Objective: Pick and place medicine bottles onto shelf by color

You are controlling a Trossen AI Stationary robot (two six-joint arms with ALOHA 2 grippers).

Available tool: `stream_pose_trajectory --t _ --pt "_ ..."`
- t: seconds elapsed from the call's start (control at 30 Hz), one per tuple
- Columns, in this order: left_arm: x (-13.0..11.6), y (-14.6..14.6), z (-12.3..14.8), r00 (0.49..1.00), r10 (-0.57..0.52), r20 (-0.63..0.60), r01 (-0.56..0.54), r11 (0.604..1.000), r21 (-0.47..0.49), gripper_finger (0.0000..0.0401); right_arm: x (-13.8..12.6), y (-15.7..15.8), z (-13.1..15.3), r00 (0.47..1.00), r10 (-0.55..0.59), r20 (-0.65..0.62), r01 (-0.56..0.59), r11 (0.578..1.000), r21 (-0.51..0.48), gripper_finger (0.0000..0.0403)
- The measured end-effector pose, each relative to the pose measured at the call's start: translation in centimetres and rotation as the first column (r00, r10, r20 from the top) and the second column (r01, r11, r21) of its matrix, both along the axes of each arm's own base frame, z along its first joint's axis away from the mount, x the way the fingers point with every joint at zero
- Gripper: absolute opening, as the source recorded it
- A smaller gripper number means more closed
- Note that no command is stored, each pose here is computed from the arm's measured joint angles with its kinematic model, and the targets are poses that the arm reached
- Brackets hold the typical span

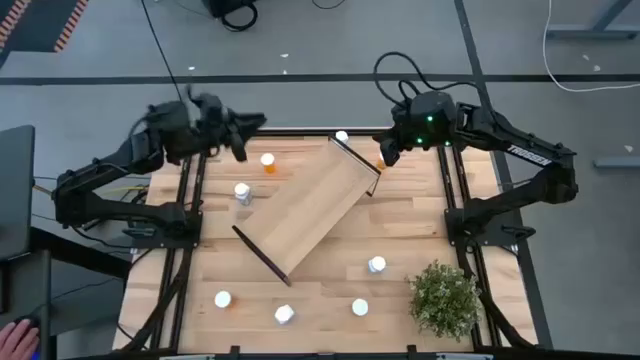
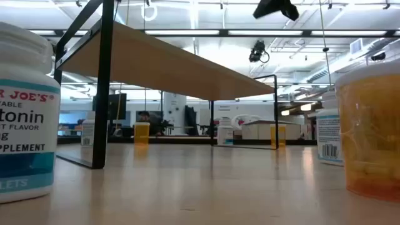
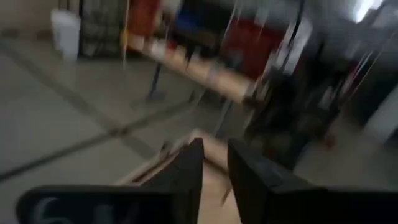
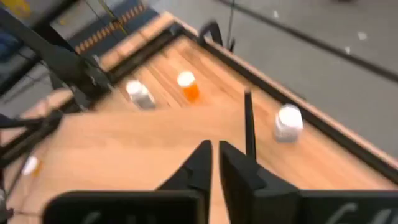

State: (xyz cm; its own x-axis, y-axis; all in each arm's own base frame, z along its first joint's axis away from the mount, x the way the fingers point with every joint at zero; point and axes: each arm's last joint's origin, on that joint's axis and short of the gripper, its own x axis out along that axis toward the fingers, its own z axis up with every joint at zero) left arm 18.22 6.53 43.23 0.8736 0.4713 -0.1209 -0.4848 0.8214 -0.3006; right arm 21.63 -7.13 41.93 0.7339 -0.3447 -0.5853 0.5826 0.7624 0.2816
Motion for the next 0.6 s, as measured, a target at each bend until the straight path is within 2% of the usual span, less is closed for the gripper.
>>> stream_pose_trajectory --t 0.07,0.13,0.2,0.3,0.47,0.6 --pt "-0.1 0.1 -1.4 0.991 0.012 -0.134 -0.018 0.999 -0.043 0.0119 0.0 0.0 -0.4 0.999 -0.019 -0.031 0.020 0.999 0.029 0.0080" --pt "-0.8 0.3 -2.8 0.962 0.054 -0.269 -0.085 0.991 -0.104 0.0149 0.0 0.0 -0.8 0.998 -0.048 -0.052 0.051 0.996 0.068 0.0119" --pt "-1.4 0.6 -4.2 0.912 0.095 -0.398 -0.176 0.969 -0.172 0.0179 0.0 0.0 -0.8 0.996 -0.078 -0.048 0.082 0.992 0.100 0.0163" --pt "-2.4 1.1 -6.1 0.815 0.134 -0.564 -0.324 0.912 -0.251 0.0226 0.0 0.0 -0.9 0.992 -0.123 -0.034 0.127 0.981 0.147 0.0222" --pt "-2.5 1.9 -8.1 0.663 0.090 -0.743 -0.403 0.880 -0.253 0.0293 0.0 0.0 -0.9 0.989 -0.147 -0.023 0.149 0.974 0.173 0.0296" --pt "-1.6 2.6 -9.4 0.579 0.054 -0.813 -0.433 0.866 -0.251 0.0341 0.0 0.0 -0.9 0.989 -0.147 -0.023 0.148 0.974 0.173 0.0328"
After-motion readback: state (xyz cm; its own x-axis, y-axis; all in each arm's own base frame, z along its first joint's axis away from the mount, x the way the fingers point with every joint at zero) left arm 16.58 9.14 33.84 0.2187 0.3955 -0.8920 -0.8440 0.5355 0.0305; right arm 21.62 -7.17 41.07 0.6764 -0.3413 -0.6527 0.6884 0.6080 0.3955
